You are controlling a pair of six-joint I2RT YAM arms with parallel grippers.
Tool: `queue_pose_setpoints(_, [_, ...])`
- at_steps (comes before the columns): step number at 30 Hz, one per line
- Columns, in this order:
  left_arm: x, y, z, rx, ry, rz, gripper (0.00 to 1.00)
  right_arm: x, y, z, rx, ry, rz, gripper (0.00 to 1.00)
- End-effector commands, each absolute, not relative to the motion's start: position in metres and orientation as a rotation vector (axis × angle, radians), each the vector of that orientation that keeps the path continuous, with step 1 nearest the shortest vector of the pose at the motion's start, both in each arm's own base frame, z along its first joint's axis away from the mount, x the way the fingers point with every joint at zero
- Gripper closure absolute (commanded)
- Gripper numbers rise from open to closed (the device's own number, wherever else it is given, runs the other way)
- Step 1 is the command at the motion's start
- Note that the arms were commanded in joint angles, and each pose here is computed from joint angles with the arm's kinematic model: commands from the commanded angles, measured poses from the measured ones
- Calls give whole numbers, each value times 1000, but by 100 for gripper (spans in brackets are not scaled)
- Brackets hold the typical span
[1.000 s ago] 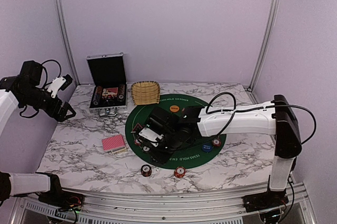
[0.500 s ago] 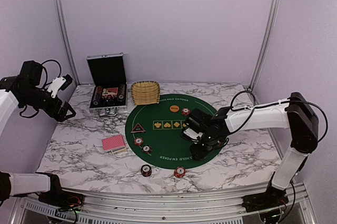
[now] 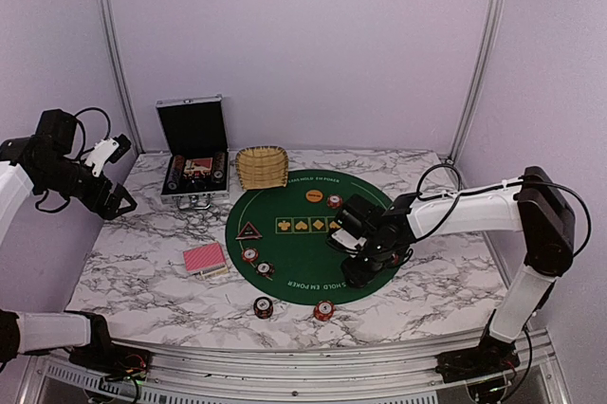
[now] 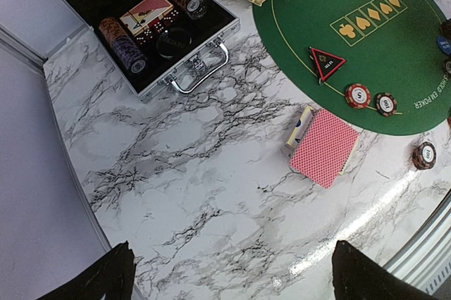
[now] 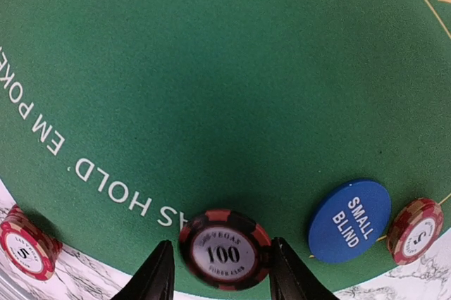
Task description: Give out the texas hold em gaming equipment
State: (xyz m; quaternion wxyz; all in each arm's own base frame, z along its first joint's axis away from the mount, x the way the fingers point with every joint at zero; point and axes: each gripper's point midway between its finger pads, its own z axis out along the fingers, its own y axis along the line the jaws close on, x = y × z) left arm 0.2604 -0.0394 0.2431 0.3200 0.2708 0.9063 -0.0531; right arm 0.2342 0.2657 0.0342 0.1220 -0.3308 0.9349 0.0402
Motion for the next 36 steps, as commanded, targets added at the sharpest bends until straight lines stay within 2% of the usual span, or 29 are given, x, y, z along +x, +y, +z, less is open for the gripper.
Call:
queue_pose_setpoints(1, [253, -43, 244, 739, 2380, -157, 1, 244, 269, 47, -924, 2696, 118, 52])
queue_pose_setpoints(5, [251, -43, 242, 749, 2384, -158, 1, 246, 270, 52, -925, 2691, 115, 47])
queue_pose_setpoints(14, [246, -46, 231, 792, 2397, -187, 1, 258, 287, 87, -887, 2626, 174, 47])
queue_pose_setpoints(23, [238, -71, 197, 938, 2449, -310, 1, 269, 328, 122, -848, 2547, 358, 32])
queue_pose_setpoints(32, [247, -102, 157, 1145, 2461, -297, 1, 272, 360, 130, -857, 2525, 461, 28])
queue_pose_setpoints(36, [255, -116, 137, 1233, 2481, -276, 1, 271, 370, 136, -839, 2508, 514, 21])
